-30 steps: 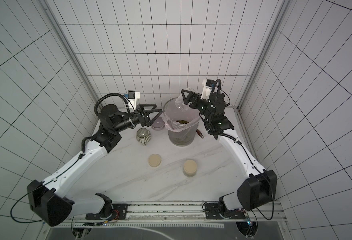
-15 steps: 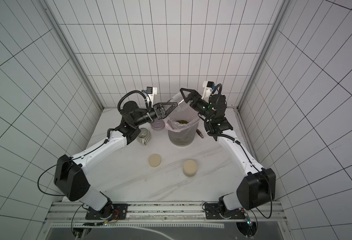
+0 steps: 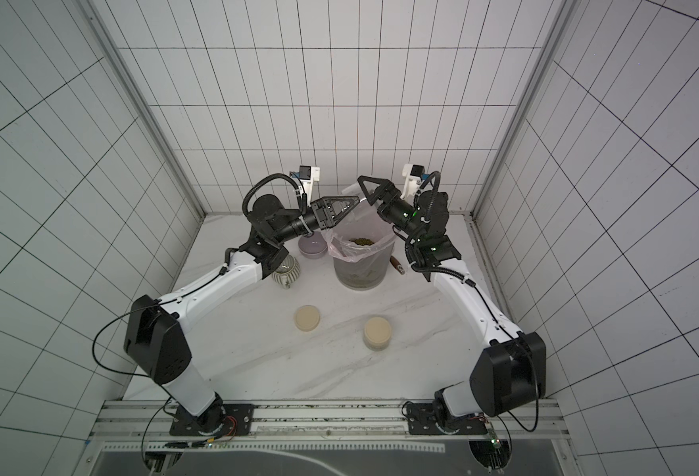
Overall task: Empty moldy mung beans from jars
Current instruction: Place the jar at the center of the board, then pick up the jar from the center of the board.
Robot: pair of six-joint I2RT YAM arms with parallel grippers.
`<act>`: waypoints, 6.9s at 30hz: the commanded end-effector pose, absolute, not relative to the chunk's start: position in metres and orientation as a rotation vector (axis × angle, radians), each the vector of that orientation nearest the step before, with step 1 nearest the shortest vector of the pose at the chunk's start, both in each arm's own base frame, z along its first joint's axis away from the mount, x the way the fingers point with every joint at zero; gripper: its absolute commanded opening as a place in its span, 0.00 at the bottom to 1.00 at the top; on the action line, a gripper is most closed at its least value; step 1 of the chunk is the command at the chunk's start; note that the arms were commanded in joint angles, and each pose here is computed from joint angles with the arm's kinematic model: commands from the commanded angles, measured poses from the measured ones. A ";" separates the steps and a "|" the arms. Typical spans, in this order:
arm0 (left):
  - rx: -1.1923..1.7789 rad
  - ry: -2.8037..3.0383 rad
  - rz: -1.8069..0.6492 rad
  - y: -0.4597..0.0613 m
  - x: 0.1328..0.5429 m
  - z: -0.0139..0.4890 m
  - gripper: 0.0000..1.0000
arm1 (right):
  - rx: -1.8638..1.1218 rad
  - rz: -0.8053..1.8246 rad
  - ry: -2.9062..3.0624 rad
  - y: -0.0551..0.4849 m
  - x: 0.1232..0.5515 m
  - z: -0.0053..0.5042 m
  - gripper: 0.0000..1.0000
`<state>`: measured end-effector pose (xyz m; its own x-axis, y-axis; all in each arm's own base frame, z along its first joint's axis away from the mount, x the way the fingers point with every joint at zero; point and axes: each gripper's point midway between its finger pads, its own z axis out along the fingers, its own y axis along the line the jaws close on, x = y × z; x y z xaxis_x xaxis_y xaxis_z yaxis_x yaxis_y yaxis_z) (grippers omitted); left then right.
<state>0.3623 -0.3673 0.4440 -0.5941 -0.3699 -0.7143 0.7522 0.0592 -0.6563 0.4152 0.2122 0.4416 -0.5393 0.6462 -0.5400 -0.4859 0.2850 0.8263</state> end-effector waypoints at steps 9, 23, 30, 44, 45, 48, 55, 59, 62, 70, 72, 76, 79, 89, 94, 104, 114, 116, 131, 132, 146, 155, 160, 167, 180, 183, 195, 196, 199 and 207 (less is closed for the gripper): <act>0.448 1.503 -1.726 -0.382 0.360 0.445 0.35 | 0.035 1.471 1.495 0.213 0.400 0.465 0.66; 0.413 1.548 -1.668 -0.377 0.372 0.441 0.00 | 0.035 1.434 1.484 0.205 0.400 0.463 0.72; 0.392 1.574 -1.597 -0.354 0.382 0.440 0.00 | 0.104 1.406 1.468 0.180 0.403 0.464 0.96; 0.391 1.665 -1.427 -0.317 0.387 0.432 0.00 | 0.144 1.425 1.439 0.153 0.404 0.463 1.00; 0.401 1.667 -1.417 -0.316 0.386 0.433 0.00 | 0.147 1.424 1.444 0.152 0.404 0.461 1.00; 0.444 1.661 -1.374 -0.314 0.380 0.443 0.00 | 0.156 1.421 1.454 0.150 0.404 0.455 1.00; 0.498 1.760 -1.214 -0.291 0.371 0.446 0.00 | 0.174 1.406 1.474 0.142 0.406 0.447 1.00; 0.448 1.836 -1.124 -0.256 0.367 0.432 0.00 | 0.177 1.376 1.481 0.136 0.406 0.445 1.00; 0.371 1.902 -1.050 -0.221 0.368 0.412 0.00 | 0.188 1.358 1.485 0.130 0.405 0.442 1.00; 0.193 2.227 -0.807 -0.154 0.355 0.296 0.00 | 0.233 1.325 1.497 0.115 0.410 0.431 1.00; 0.157 2.286 -0.781 -0.149 0.352 0.270 0.00 | 0.236 1.321 1.500 0.114 0.412 0.429 1.00; 0.082 2.416 -0.738 -0.141 0.347 0.215 0.00 | 0.241 1.321 1.510 0.114 0.412 0.424 0.99; 0.029 2.546 -0.691 -0.135 0.340 0.174 0.00 | 0.243 1.312 1.520 0.113 0.412 0.422 1.00; -0.103 2.652 -0.633 -0.124 0.334 0.098 0.00 | 0.250 1.298 1.534 0.111 0.411 0.417 0.99; -0.118 2.691 -0.593 -0.120 0.332 0.079 0.00 | 0.250 1.289 1.542 0.110 0.411 0.415 0.99; -0.102 2.692 -0.494 -0.109 0.336 0.103 0.45 | 0.241 1.269 1.547 0.108 0.412 0.418 1.00; -0.043 2.727 -0.468 -0.110 0.345 0.119 0.83 | 0.227 1.223 1.577 0.106 0.410 0.420 1.00; -0.028 2.716 -0.467 -0.111 0.346 0.128 0.84 | 0.224 1.176 1.615 0.104 0.411 0.419 1.00; 0.201 2.283 -0.486 -0.167 0.361 0.258 0.98 | 0.246 0.565 2.160 0.070 0.354 0.338 1.00; 0.203 2.267 -0.465 -0.173 0.364 0.263 0.98 | 0.237 0.546 2.199 0.073 0.348 0.327 1.00; 0.160 2.207 -0.530 -0.220 0.376 0.280 0.98 | 0.106 0.479 2.646 0.131 0.236 0.179 1.00; 0.181 2.242 -0.536 -0.223 0.375 0.270 0.98 | -0.052 0.381 2.835 0.162 0.220 0.121 1.00; 0.190 2.249 -0.533 -0.222 0.371 0.267 0.98 | -0.119 0.291 2.902 0.168 0.219 0.101 1.00; 0.199 2.252 -0.551 -0.222 0.366 0.264 0.98 | -0.219 0.159 2.980 0.174 0.211 0.073 1.00; 0.208 2.256 -0.570 -0.223 0.362 0.258 0.98 | -0.254 0.062 2.978 0.172 0.217 0.067 0.85; 0.212 2.255 -0.566 -0.223 0.361 0.257 0.98 | -0.274 0.083 2.985 0.176 0.216 0.064 0.80; 0.379 2.204 -0.661 -0.227 0.338 0.263 0.97 | -0.334 0.303 2.887 0.207 0.228 0.104 0.76; 0.405 2.186 -0.690 -0.228 0.334 0.265 0.97 | -0.347 0.332 2.877 0.211 0.229 0.109 0.75; 0.527 2.085 -0.752 -0.231 0.317 0.272 0.98 | -0.391 0.423 2.844 0.225 0.232 0.125 0.75; 0.813 1.901 -0.883 -0.241 0.266 0.278 0.98 | -0.526 0.624 2.741 0.260 0.244 0.170 0.75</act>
